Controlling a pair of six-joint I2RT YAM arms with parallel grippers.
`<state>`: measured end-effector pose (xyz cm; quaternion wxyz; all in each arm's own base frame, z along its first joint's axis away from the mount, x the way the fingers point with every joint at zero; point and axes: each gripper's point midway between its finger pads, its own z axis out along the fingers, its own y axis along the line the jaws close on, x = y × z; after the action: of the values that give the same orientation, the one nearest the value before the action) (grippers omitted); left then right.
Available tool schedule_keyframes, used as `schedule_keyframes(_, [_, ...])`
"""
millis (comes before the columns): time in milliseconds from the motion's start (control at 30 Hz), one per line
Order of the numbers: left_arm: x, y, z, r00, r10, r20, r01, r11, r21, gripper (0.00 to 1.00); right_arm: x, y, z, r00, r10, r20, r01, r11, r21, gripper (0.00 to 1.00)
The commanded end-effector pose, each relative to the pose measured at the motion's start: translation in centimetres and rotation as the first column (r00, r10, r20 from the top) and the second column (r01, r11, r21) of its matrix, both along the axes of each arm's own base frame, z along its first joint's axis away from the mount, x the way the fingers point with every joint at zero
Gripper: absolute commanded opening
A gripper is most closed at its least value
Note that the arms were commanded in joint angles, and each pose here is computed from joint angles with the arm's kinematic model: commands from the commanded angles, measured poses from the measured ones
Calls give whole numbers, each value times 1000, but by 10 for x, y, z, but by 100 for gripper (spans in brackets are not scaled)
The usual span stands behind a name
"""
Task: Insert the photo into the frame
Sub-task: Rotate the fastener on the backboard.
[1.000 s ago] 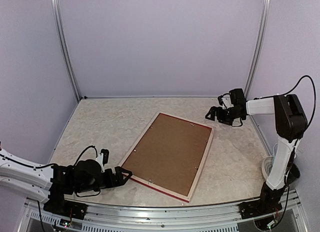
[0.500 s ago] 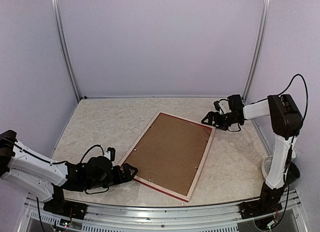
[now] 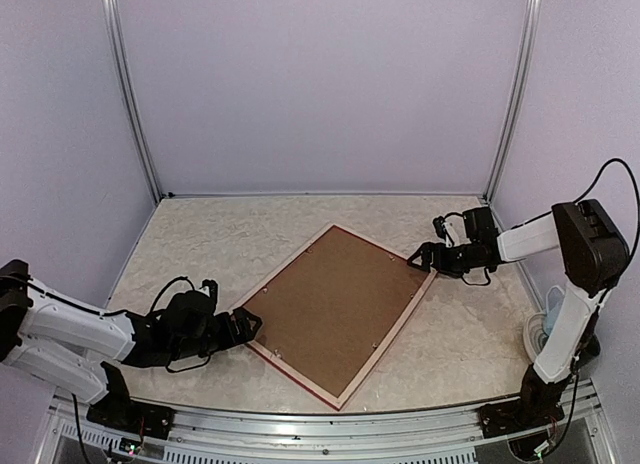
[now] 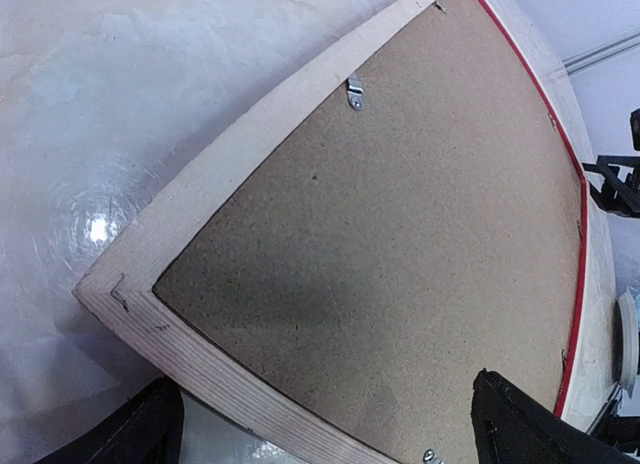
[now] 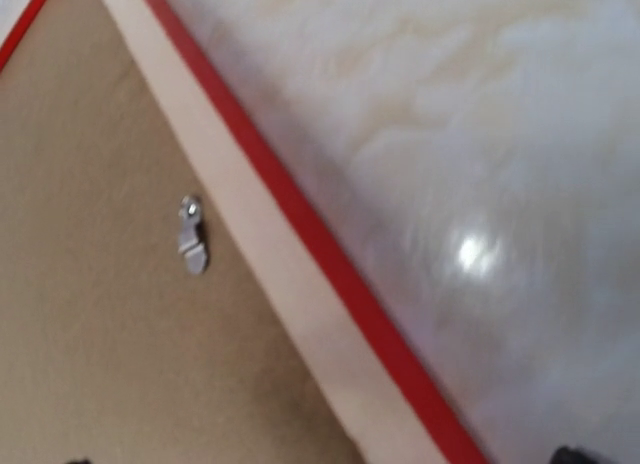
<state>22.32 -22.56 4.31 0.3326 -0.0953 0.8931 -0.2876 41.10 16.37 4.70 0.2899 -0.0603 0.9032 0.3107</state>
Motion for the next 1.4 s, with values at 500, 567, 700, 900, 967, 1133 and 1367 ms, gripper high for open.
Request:
schedule_keyframes(500, [55, 9, 0, 1000, -14, -17, 16, 996, 88, 99, -123, 27, -11, 992, 96, -79, -99, 995, -30, 99])
schedule_keyframes(567, [59, 9, -1, 1000, -17, -20, 19, 996, 92, 99, -133, 31, -10, 992, 104, -77, -106, 994, -22, 99])
schedule_keyframes(700, [66, 6, -2, 999, -27, -23, 29, 994, 102, 99, -150, 41, -6, 990, 122, -70, -124, 992, -32, 99])
schedule_keyframes(900, [77, 5, -3, 999, -34, -31, 37, 994, 105, 99, -172, 52, 0, 987, 147, -68, -149, 988, -30, 99])
schedule_keyframes(967, [81, 6, -3, 999, -33, -32, 37, 993, 110, 99, -178, 55, 1, 986, 154, -68, -156, 987, -35, 99])
schedule_keyframes(1133, [87, 7, -6, 999, -31, -38, 35, 993, 116, 99, -197, 62, -10, 981, 169, -93, -173, 984, -37, 99])
schedule_keyframes(1367, [100, 1, -10, 998, -35, -53, 41, 994, 99, 99, -218, 75, -25, 971, 204, -125, -211, 976, -53, 99])
